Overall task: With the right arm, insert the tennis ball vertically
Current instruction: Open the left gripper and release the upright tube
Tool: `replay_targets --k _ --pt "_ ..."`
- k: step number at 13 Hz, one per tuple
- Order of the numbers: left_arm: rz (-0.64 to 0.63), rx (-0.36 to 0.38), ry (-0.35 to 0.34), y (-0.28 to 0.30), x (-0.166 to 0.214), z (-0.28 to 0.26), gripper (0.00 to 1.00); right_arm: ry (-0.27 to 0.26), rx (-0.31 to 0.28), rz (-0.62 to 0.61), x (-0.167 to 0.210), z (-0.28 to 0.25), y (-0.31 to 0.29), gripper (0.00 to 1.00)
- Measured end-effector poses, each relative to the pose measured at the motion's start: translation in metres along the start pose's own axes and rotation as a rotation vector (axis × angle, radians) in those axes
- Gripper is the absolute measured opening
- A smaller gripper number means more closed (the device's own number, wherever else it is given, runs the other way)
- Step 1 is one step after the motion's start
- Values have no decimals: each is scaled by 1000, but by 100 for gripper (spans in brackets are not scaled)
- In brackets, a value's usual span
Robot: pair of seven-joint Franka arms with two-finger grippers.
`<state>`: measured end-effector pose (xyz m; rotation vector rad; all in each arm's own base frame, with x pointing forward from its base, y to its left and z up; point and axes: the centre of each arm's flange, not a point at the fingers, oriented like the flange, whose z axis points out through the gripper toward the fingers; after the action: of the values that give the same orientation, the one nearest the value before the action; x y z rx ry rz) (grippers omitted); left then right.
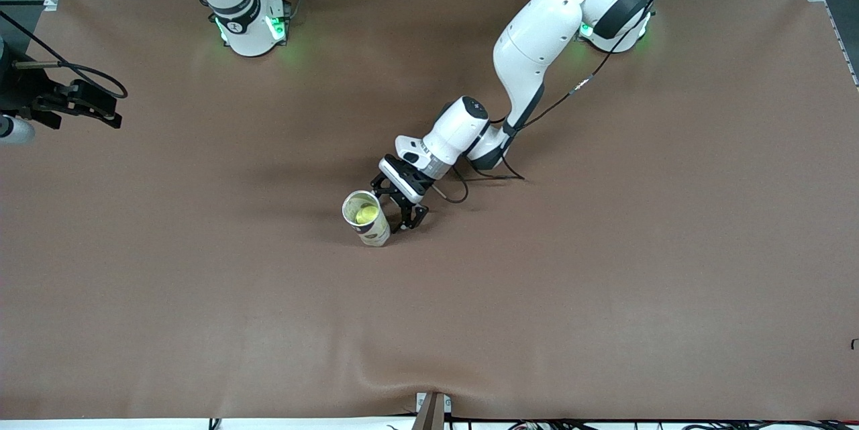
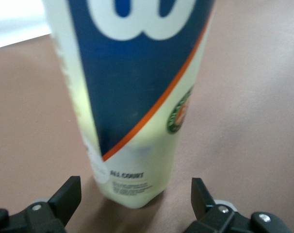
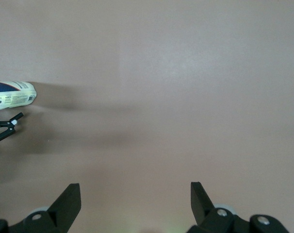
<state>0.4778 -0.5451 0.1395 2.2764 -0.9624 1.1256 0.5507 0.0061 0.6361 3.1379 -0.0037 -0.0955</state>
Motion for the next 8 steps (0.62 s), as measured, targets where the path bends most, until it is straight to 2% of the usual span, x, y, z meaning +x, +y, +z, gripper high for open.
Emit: replay_targets --k 8 --pt "-8 33 -86 -32 -6 -49 100 6 1 -51 -13 -21 30 100"
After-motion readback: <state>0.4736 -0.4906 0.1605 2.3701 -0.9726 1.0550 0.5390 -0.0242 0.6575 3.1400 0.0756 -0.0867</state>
